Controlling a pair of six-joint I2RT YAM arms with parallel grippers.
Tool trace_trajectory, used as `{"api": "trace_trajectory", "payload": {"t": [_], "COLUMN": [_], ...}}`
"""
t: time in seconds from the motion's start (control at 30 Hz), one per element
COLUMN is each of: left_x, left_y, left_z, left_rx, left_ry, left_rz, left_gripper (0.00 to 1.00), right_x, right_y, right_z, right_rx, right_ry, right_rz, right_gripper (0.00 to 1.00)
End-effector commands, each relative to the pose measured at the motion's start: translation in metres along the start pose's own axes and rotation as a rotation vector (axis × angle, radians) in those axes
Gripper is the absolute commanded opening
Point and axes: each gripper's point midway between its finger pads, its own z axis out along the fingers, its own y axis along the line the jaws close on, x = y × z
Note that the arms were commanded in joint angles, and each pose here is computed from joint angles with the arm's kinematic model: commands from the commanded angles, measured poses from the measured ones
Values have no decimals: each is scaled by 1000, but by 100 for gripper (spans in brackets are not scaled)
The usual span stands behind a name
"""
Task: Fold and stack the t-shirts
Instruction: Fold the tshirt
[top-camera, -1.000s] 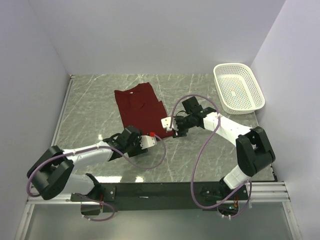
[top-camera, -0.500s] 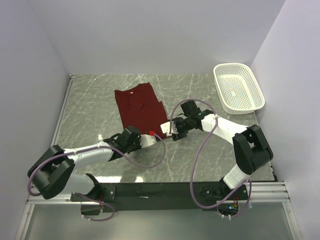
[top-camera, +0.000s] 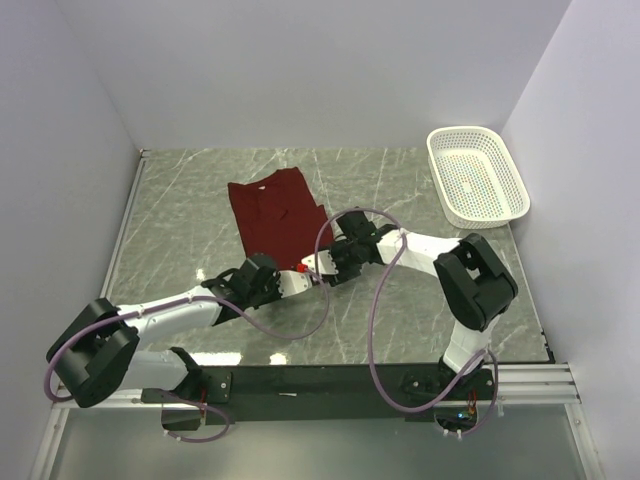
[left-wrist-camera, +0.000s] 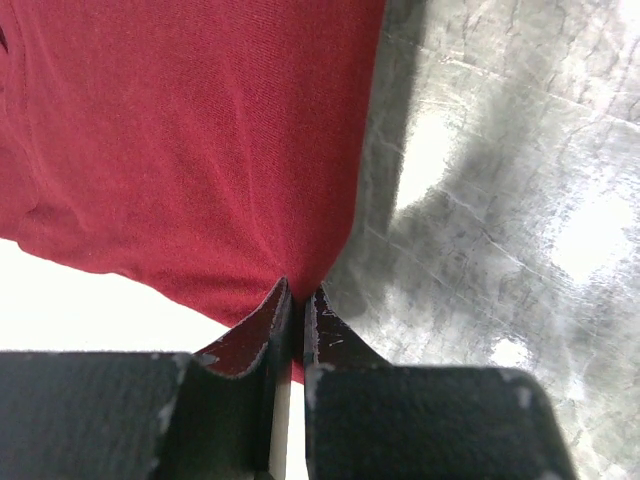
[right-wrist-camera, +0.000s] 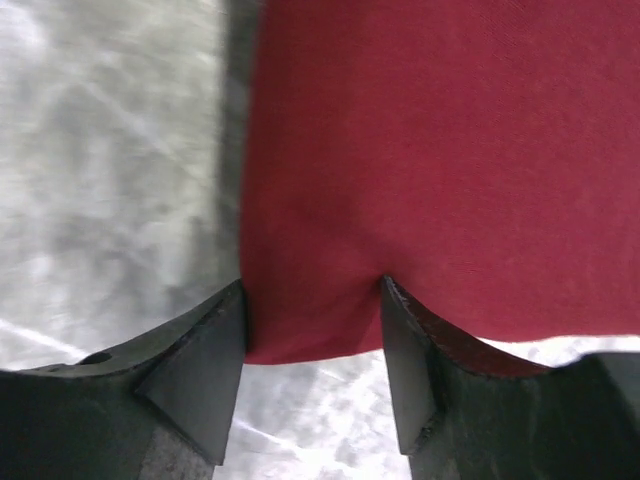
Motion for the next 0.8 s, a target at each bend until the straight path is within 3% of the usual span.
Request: {"api": "trace_trajectory", "payload": {"t": [0.0,0.07,0.13,0.27,0.33,0.57,0.77], "left_x": [-10,-8,-9,-12,-13,-31,-47], "left_y": [-6,-7,-9,-5,-3,-5,-39], "left_z": [-3,-2,-2,-5,-8,-32,-43], "left_rx": [22,29,34,16,5,36,226], "left_ry": [-52,-51,-58,-74,-83,-193,-290], "left_rz": [-14,-14,-11,-13,-14,-16,2], "left_gripper": [5,4,2,1,1,1,1], "right_x": [8,7,6,3,-7,-28,-39], "right_y": [-16,-17,-16,-18,-18,-5,32], "right_z": [6,9,10,3,-6,-46,-72], "right_rx": [46,49,39,33,36,-54,-153], "right_ry": [82,89,91,65,9,-110,-148], "right_rz": [-12,-11,5,33,31,74,117], "right_gripper": [60,56,45,7,1,0,0]}}
